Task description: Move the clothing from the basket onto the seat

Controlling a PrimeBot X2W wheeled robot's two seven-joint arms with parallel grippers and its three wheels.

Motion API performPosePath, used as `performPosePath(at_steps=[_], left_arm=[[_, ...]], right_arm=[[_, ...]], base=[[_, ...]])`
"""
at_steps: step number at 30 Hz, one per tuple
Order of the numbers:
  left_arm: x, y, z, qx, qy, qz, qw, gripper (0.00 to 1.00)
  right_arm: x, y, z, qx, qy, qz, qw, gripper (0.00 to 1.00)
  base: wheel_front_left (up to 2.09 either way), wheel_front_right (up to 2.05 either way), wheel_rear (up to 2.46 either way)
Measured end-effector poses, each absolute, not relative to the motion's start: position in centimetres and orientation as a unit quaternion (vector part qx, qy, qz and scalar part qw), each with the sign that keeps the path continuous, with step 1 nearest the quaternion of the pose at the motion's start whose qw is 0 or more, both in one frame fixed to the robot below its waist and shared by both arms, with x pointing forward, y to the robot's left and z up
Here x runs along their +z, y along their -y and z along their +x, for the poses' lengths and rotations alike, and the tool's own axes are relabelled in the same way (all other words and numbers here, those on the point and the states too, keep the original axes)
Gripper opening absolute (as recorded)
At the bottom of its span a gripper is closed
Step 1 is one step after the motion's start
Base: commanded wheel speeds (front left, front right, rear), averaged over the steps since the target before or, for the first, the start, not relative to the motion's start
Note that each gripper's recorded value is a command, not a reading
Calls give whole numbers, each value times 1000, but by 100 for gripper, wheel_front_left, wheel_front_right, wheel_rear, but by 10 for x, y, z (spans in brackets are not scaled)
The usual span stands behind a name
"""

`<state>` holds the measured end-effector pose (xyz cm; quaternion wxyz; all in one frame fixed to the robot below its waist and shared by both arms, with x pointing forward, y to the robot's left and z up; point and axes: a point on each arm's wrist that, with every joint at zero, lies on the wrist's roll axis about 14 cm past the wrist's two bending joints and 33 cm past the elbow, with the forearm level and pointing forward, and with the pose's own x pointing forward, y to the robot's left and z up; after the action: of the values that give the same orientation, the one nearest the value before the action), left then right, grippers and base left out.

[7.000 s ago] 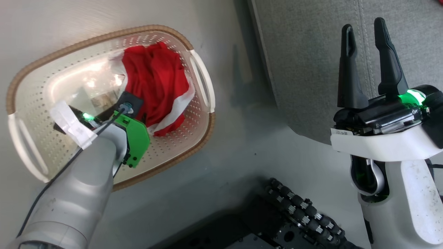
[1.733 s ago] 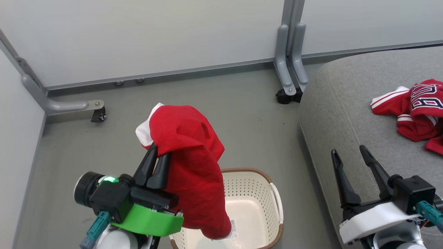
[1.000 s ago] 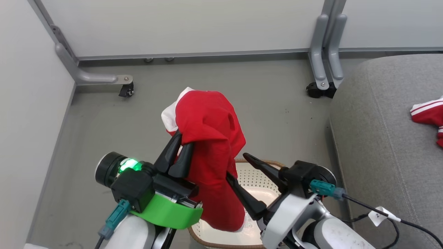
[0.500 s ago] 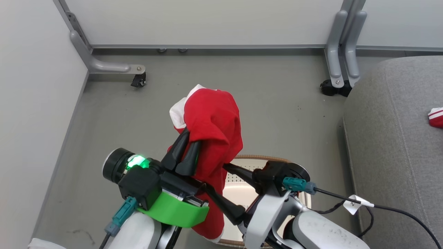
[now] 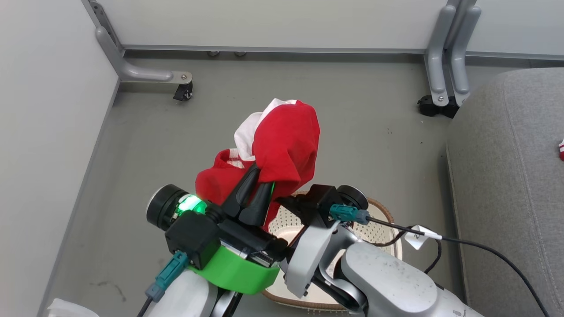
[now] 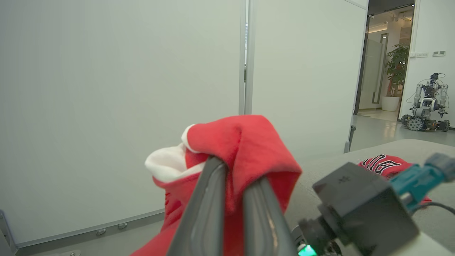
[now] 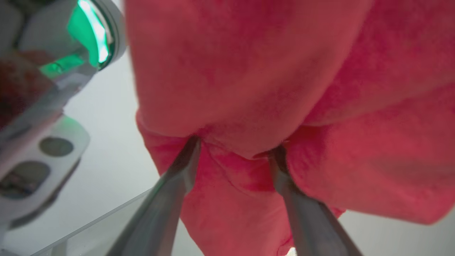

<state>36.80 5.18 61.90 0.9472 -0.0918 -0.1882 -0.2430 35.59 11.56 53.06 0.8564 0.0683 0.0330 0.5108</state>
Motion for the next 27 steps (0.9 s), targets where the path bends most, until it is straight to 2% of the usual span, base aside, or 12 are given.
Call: performPosePath(at_steps=[1, 2, 3, 24, 25, 26, 27], left_arm=[[619, -52, 368, -243, 188, -92, 947, 0], [619, -51, 368, -244, 188, -94, 947, 0], [619, -51, 368, -244, 188, -94, 947, 0], [621, -56, 367, -235, 192, -92, 948, 2], [621, -57, 368, -232, 192, -89, 949, 38], [621, -58, 368, -228, 192, -86, 951, 95], [621, -59, 369, -225, 193, -83, 951, 100]], right_arm=[[530, -116, 358, 510, -33, 68, 857, 46], [529, -117, 359, 509, -33, 70, 857, 35], [529, -119, 361, 509, -31, 72, 857, 0], [535, -121, 377, 498, -8, 78, 864, 0], [535, -121, 377, 497, -6, 77, 864, 0], [536, -120, 379, 495, -4, 77, 865, 0], [537, -119, 380, 493, -2, 77, 866, 0]], base=[[0, 0, 0], [0, 0, 0], [0, 0, 0], [0, 0, 0], [0, 0, 0], [0, 0, 0], [0, 0, 0]])
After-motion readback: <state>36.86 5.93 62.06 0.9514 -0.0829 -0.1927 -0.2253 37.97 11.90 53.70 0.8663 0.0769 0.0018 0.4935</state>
